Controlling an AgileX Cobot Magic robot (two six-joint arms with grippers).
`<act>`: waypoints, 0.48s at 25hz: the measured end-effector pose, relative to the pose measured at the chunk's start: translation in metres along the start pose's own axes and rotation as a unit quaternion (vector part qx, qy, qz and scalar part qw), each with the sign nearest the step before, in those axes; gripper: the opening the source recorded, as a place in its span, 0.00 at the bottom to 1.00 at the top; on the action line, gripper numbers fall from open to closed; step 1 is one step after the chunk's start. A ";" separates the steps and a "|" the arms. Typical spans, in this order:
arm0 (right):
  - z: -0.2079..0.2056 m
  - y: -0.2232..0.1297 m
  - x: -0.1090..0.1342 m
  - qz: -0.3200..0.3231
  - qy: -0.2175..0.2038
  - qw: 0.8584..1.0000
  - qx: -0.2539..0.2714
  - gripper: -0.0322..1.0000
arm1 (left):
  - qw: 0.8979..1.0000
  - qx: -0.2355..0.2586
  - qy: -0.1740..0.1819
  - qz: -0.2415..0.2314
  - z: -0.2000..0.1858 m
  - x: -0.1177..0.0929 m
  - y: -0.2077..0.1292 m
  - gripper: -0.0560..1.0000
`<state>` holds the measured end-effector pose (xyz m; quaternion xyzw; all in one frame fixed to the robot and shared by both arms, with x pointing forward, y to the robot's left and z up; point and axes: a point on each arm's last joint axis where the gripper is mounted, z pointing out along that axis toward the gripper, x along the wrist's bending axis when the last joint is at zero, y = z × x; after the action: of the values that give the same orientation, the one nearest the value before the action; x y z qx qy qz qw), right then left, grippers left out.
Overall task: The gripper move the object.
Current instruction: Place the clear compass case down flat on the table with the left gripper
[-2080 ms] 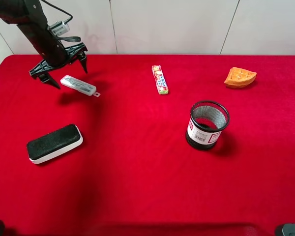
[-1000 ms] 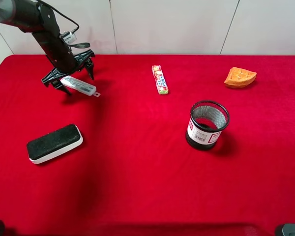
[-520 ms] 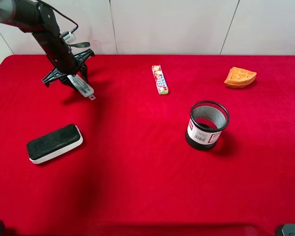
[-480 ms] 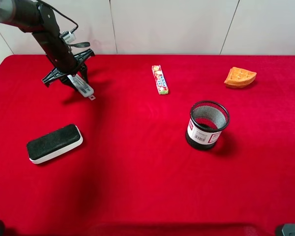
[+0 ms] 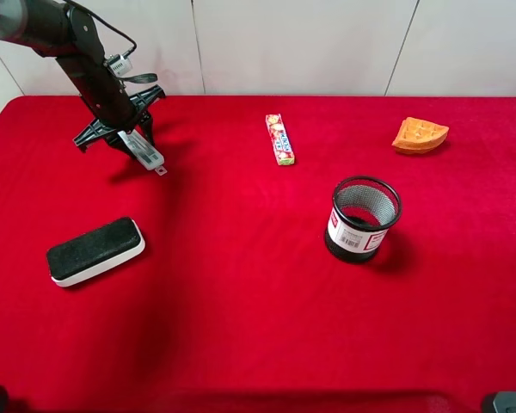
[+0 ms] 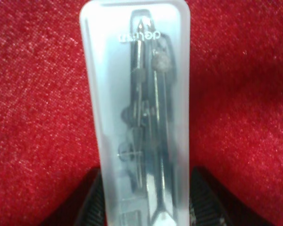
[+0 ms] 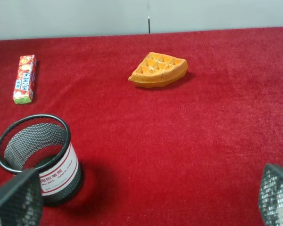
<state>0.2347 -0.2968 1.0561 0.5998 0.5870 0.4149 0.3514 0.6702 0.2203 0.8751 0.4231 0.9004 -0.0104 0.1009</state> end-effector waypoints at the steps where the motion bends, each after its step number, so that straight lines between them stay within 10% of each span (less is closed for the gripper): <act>1: 0.000 0.000 0.000 0.000 0.000 1.000 0.000 0.70 | 1.000 0.000 0.000 0.000 0.000 0.000 0.000 0.43; 12: 0.000 0.000 0.000 0.000 0.000 1.000 0.000 0.70 | 1.000 -0.003 -0.006 0.011 -0.020 -0.007 0.003 0.43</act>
<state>0.2347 -0.2968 1.0561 0.5998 0.5870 0.4149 0.3514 0.6731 0.2195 0.8965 0.4330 0.8949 -0.0095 0.1077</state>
